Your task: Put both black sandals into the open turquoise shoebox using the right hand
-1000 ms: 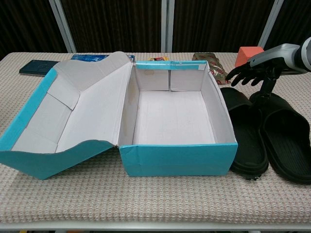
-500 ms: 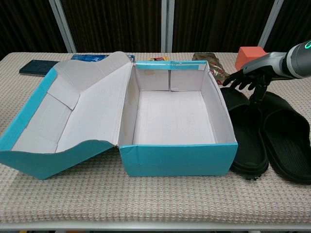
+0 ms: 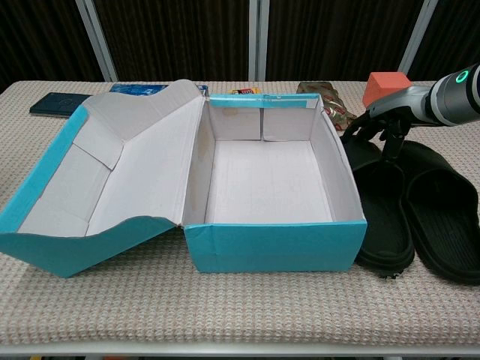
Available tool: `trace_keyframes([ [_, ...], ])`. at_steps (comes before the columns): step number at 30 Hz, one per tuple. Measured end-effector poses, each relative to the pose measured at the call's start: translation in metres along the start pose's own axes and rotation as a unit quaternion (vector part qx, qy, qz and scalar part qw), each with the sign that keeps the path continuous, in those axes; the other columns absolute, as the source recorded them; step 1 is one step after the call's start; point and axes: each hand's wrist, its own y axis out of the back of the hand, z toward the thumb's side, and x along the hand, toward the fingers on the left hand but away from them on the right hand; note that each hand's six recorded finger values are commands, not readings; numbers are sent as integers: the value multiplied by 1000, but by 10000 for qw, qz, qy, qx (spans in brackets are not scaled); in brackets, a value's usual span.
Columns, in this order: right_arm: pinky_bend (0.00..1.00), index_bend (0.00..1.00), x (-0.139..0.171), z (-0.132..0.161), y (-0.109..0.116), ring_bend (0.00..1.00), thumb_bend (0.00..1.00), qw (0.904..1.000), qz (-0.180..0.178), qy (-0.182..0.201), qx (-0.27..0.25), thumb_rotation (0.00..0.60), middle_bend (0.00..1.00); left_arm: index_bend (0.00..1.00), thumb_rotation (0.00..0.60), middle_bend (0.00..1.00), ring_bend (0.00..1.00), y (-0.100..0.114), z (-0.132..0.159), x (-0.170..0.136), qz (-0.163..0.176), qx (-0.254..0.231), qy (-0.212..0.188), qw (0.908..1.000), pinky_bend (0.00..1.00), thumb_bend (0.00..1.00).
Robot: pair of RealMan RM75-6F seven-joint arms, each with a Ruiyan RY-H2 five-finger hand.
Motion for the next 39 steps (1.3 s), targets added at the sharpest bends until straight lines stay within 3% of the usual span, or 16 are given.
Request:
trace_keyframes([
  [10, 0, 361, -1, -1, 3, 6, 145, 9998, -198, -12, 8, 600, 278, 161, 600, 102, 25, -2, 0, 1, -53, -51, -16, 10000, 36, 90],
  [14, 6, 427, 1, 0, 6, 54, 166, 9997, -256, 8, -28, 600, 337, 161, 600, 102, 25, -3, -1, 1, -74, -73, -3, 9999, 36, 89],
  [18, 81, 482, 5, -3, 11, 128, 163, 9996, -286, 36, -46, 600, 388, 161, 600, 102, 25, -4, -1, 0, -132, -85, 11, 9999, 36, 89],
  [31, 107, 532, 50, -26, 58, 159, 216, 9949, -951, 321, -116, 600, 430, 161, 600, 102, 25, -4, -3, 0, -188, -138, 90, 9997, 36, 89],
  [39, 115, 559, 86, -36, 83, 160, 227, 9836, -1401, 724, -873, 600, 452, 161, 600, 102, 25, -6, -2, 1, -198, -139, 77, 9997, 36, 89],
])
